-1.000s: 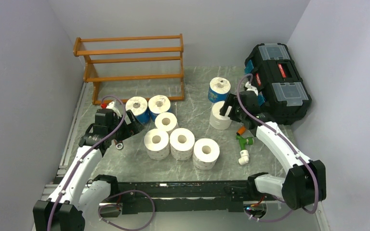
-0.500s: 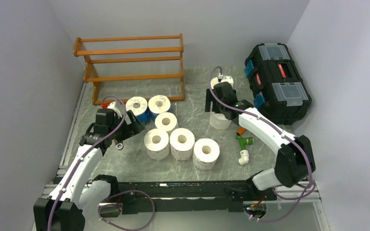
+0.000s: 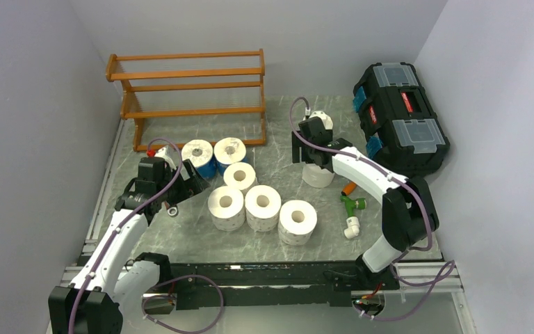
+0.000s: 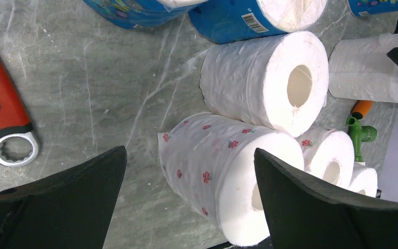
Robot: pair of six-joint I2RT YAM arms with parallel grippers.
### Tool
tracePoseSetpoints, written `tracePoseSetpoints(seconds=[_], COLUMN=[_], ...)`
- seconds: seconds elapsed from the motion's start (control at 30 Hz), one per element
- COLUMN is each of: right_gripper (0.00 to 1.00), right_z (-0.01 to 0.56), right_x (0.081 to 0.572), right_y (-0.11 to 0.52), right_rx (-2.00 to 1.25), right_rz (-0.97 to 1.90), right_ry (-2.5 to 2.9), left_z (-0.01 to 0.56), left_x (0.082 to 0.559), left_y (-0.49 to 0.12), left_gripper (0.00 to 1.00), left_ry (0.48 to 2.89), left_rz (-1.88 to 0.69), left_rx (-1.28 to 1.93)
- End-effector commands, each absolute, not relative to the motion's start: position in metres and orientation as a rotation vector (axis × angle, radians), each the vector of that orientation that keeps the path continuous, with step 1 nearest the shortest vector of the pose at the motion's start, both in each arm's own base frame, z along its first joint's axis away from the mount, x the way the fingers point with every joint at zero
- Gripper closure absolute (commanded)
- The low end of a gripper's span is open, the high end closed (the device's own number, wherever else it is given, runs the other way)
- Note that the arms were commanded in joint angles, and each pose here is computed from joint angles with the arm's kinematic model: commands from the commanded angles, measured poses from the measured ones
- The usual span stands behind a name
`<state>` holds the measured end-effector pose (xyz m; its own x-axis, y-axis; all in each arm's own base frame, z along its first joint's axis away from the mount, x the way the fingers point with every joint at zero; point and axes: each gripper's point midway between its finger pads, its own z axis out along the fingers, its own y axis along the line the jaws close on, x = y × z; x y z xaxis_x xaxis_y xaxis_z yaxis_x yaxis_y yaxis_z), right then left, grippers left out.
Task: Place and organize the paper towels onto the shelf
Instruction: Adjust the paper towel at the center of the board, then pick up the paper towel from the center of the board.
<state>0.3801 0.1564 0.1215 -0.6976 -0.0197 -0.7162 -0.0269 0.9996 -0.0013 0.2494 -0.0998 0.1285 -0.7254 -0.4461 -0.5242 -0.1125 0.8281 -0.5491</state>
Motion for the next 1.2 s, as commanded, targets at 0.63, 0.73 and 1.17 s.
tracePoseSetpoints(seconds=[0.63,0.73,1.17], right_gripper=[0.29,0.27,0.27], right_z=[0.108,0.112,0.112], right_x=[0.389,0.386,0.370], right_y=[0.158,0.154,0.149], right_rx=[-0.016,-0.005,0.000], right_rz=[0.052,0.044,0.032], right_ry=[2.372,2.372,2.383], left_z=[0.133,0.133,0.134], left_x=[0.251,0.251,0.252], left_y=[-0.102,-0.103,-0.105], left_gripper=[0.01,0.01,0.01], left_ry=[2.310,2.311,2.307], left_rz=[-0.673,-0.674,-0.688], left_rx=[-0.393,-0.393,-0.388])
